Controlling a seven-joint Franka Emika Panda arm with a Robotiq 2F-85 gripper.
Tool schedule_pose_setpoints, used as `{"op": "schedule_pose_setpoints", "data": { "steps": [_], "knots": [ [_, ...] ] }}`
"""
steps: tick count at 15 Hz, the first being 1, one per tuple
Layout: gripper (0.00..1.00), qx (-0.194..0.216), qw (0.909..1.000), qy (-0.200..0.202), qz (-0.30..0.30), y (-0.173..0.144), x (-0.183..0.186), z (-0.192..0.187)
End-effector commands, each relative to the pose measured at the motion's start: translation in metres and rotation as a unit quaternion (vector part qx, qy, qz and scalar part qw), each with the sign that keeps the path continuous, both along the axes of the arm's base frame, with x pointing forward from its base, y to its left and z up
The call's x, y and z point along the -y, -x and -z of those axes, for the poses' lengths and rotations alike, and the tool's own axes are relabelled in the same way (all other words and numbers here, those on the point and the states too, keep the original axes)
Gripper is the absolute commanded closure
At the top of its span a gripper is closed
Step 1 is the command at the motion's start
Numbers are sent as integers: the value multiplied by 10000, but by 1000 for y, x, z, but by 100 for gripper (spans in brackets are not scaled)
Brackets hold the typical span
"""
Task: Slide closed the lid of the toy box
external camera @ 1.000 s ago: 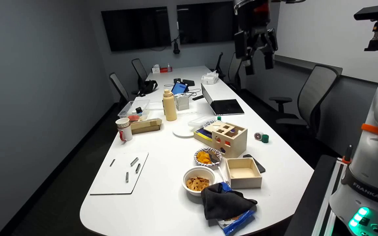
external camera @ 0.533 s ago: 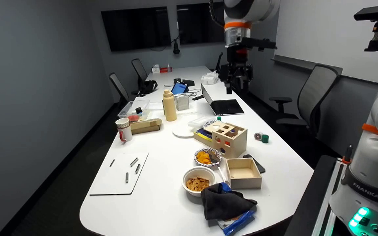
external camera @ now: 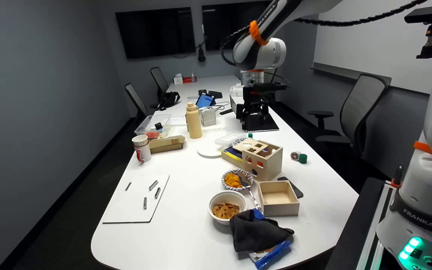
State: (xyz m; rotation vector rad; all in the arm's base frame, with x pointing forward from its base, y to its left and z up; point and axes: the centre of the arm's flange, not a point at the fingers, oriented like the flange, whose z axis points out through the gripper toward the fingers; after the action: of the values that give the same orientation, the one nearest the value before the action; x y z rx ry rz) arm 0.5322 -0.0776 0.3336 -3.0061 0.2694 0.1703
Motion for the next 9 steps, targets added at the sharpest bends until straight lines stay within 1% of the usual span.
{"op": "schedule_pose_setpoints", "data": {
  "steps": [1, 4, 9],
  "knots": [
    [0, 343, 9988, 266, 245, -41, 17, 16],
    [0, 631, 9955, 540, 466, -61, 30, 33],
    [0, 893, 9877, 1098, 670, -88, 49, 65]
  ]
}}
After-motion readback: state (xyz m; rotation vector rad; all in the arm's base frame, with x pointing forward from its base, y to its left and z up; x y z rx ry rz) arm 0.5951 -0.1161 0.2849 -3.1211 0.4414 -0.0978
